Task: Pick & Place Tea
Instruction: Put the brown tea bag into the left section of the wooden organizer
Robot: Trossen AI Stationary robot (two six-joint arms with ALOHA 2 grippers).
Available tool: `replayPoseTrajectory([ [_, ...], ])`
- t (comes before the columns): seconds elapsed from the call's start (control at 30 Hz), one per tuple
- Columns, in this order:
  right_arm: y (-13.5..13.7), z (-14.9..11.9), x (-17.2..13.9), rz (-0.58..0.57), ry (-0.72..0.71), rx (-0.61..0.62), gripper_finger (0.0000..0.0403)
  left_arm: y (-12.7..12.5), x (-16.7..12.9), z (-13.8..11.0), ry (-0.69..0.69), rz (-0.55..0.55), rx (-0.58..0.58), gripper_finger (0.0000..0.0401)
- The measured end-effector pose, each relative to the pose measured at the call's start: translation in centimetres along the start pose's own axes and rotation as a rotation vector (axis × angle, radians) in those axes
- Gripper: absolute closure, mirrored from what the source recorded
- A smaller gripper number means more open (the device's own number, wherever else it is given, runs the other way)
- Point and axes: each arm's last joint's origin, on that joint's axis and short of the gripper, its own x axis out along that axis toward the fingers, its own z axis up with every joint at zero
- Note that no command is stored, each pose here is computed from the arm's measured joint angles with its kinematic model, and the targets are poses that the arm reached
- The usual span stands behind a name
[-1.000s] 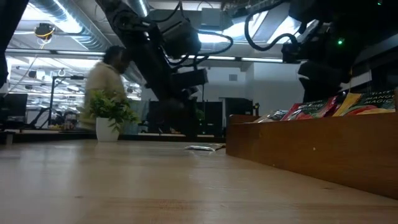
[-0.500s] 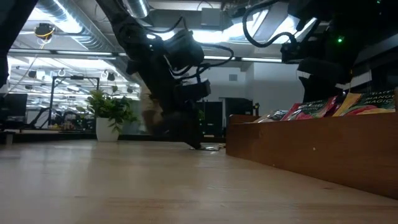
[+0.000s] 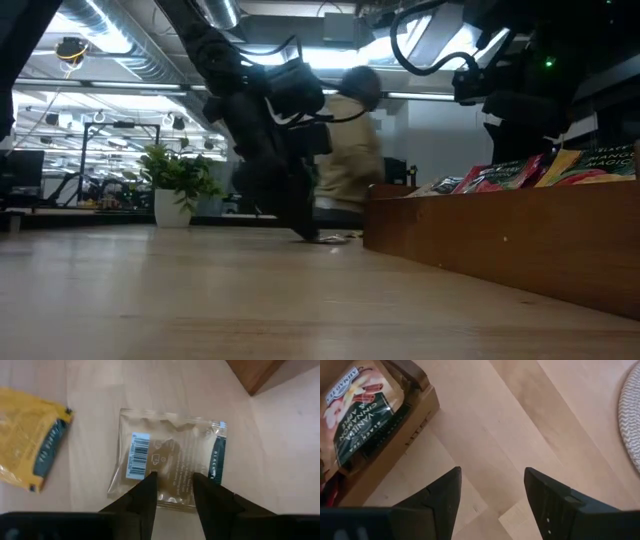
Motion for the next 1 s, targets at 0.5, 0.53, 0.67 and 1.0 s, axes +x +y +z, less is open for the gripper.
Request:
replayPoseTrajectory([
  [0.5,0.0,0.0,0.0,0.000,0.001,-0.002,0.0185,-2.0,0.2,0.2,0.056,0.069,-0.042,0.0387],
  [0.53,0.0,0.0,0.0,0.000,0.001,-0.003,0.0185,-2.1,0.2,0.3,0.056,0.070,-0.040,0.0393],
  [0.67,0.0,0.0,0.0,-0.002,0.002,-0.027,0.0185,-2.7,0.1,0.4,0.055,0.080,-0.024,0.0397],
  [1.0,-1.5,0.4,-2.1,-0.041,-0.115,-0.038,0.0185,-2.1,-6.7,1.1,-0.039,-0.016,-0.203,0.0399],
])
